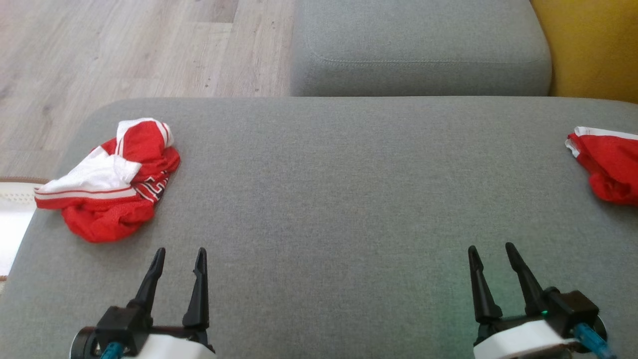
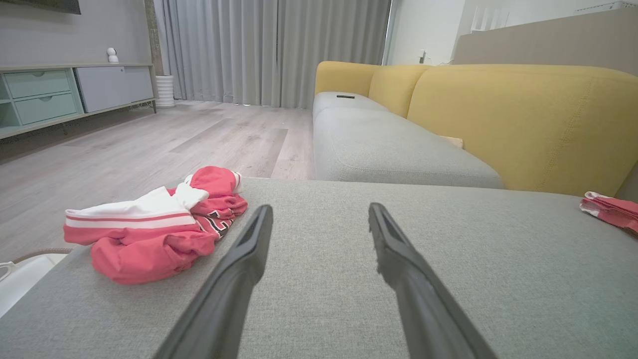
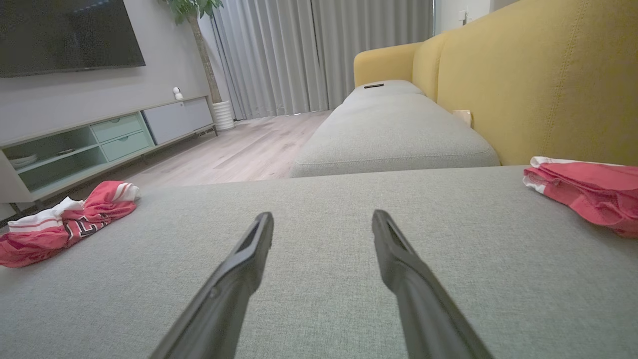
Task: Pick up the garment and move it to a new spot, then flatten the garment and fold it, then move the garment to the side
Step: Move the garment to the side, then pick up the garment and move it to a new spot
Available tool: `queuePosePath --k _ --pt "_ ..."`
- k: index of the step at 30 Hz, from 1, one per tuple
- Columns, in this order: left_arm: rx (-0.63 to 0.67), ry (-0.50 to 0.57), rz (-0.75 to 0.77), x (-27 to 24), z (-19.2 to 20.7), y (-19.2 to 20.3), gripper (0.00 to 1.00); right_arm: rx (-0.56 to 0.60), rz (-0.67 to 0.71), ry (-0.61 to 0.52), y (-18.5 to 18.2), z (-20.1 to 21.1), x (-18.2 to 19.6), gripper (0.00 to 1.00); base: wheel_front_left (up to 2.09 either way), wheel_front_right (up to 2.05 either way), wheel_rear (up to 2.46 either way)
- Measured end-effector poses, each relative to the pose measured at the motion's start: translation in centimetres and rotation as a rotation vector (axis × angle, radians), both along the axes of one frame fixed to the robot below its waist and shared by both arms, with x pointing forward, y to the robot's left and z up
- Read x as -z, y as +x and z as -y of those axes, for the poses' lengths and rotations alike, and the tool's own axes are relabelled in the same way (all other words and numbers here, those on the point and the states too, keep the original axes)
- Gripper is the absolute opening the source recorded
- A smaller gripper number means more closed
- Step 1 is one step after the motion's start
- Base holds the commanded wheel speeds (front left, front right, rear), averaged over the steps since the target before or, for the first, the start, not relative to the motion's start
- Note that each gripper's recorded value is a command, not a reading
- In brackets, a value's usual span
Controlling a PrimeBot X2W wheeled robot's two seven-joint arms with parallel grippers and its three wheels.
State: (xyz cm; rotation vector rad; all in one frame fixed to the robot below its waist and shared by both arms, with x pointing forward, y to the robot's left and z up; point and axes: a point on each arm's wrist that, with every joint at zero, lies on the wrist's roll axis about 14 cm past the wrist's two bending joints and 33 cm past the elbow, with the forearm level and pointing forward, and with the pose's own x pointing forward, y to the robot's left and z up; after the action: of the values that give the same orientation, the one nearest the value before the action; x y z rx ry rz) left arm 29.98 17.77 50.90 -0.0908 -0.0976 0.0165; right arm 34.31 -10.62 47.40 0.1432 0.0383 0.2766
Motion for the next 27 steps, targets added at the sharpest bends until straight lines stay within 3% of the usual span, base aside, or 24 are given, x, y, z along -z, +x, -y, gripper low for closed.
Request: queuePosePath --k 16,27 --pt "0.002 0.030 -0.010 0.4 0.1 -0.3 1.00 -0.037 -0.006 -0.010 -0.2 -1.1 0.3 1.00 0.00 0.00 0.00" --pt "-0.125 0.038 -0.019 0.6 -3.2 -2.6 1.00 -0.169 -0.028 -0.008 0.5 -5.3 0.8 1.00 0.00 0.00 0.00"
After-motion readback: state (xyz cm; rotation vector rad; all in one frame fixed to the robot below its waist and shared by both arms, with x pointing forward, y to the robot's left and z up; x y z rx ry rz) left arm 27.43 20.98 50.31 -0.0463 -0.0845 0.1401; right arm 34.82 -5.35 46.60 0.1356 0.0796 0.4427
